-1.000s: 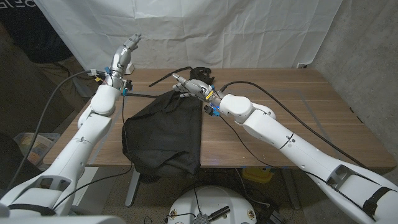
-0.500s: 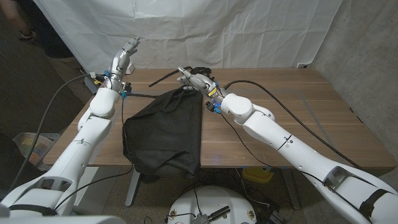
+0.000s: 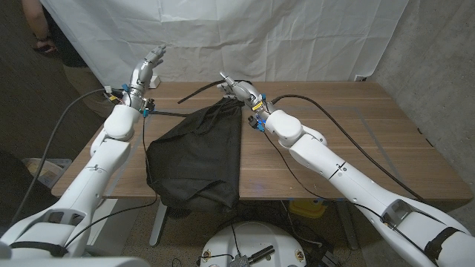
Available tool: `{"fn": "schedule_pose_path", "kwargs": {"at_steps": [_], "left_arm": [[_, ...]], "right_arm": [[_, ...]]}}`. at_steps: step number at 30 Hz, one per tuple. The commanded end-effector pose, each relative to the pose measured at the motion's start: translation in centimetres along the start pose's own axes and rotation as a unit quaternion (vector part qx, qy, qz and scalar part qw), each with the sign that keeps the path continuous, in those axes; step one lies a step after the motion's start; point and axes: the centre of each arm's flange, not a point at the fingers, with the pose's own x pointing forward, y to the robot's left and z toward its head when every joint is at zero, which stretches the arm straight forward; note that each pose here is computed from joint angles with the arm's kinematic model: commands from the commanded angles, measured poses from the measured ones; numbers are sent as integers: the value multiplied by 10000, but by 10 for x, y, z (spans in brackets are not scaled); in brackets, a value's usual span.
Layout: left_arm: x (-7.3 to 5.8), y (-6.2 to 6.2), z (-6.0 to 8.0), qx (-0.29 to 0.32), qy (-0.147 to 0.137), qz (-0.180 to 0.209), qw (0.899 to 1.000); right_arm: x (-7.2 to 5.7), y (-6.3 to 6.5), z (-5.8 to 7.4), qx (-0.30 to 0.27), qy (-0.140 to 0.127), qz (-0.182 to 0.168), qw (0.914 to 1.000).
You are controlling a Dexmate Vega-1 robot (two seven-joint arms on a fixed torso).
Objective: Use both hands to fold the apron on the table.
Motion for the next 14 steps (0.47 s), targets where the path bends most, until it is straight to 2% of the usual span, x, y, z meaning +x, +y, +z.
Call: {"fn": "schedule_pose_path", "kwargs": {"at_steps": [1, 3, 8, 14], "left_arm": [[1, 3, -5, -99, -45, -102, 9999], [0, 1, -5, -100, -45, -133, 9999], [-1, -1, -4, -41, 8, -174, 9998], [-1, -4, 0, -3, -17, -109, 9999]], "right_arm": [[1, -8, 2, 43, -282, -406, 9988], [0, -11, -3, 147, -359, -568, 9976], [0, -16, -11, 276, -461, -686, 9962], [-1, -25, -13, 205, -650, -890, 9937]]}}
